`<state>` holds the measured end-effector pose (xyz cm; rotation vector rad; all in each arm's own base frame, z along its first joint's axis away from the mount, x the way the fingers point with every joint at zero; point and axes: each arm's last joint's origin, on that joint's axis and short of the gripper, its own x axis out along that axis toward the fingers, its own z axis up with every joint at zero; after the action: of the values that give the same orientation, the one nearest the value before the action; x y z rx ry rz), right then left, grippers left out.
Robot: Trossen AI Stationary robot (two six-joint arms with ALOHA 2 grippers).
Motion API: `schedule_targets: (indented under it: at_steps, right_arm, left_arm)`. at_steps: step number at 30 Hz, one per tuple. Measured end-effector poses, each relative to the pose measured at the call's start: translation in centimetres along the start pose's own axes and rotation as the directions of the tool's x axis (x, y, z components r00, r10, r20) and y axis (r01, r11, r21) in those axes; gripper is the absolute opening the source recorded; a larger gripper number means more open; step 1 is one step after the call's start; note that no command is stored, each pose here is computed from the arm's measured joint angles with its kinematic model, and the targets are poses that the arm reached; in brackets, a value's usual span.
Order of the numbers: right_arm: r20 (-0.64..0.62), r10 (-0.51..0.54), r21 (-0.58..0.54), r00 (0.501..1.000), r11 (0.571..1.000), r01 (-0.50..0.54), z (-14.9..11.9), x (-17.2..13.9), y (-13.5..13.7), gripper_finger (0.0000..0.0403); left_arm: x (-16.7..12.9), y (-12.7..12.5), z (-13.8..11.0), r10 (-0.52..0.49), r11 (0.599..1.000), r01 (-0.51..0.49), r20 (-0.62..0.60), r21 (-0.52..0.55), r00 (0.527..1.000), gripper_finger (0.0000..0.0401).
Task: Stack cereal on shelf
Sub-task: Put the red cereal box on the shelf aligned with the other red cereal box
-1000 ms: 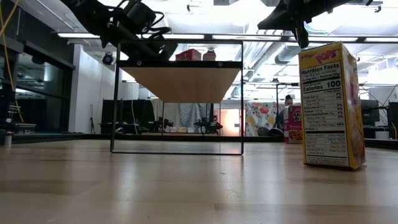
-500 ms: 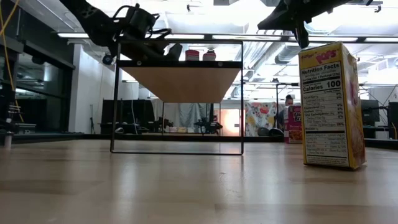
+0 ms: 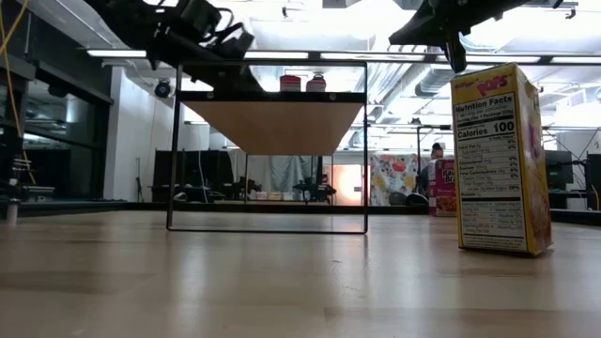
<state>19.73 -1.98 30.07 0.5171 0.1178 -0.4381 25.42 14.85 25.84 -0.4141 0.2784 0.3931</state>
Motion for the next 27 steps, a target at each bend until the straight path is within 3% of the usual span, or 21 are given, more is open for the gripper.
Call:
schedule_targets:
  at_steps: [4, 7, 14, 27]
  right_arm:
    - [0.002, -0.003, -0.010, 1.000, 1.000, 0.003, 0.0, 0.0, 0.0, 0.0000]
    - [0.002, -0.004, -0.010, 1.000, 1.000, 0.004, 0.0, 0.0, 0.0, 0.0000]
    - [0.002, -0.004, -0.010, 1.000, 1.000, 0.004, 0.0, 0.0, 0.0, 0.0000]
    - [0.003, -0.004, -0.010, 1.000, 1.000, 0.004, 0.0, 0.0, 0.0, 0.0000]
  left_arm:
    - [1.6, -2.2, -1.6, -0.052, 0.998, 0.054, -0.053, 0.031, 0.997, 0.0000]
    - [2.4, -2.9, -2.3, 0.008, 0.998, -0.006, -0.033, 0.058, 0.999, 0.0000]
    - [3.3, -1.9, -2.6, 0.149, 0.985, -0.149, 0.005, 0.091, 0.989, 0.0000]
    - [3.6, -0.8, -2.1, 0.139, 0.983, -0.145, 0.052, 0.111, 0.989, 0.0000]
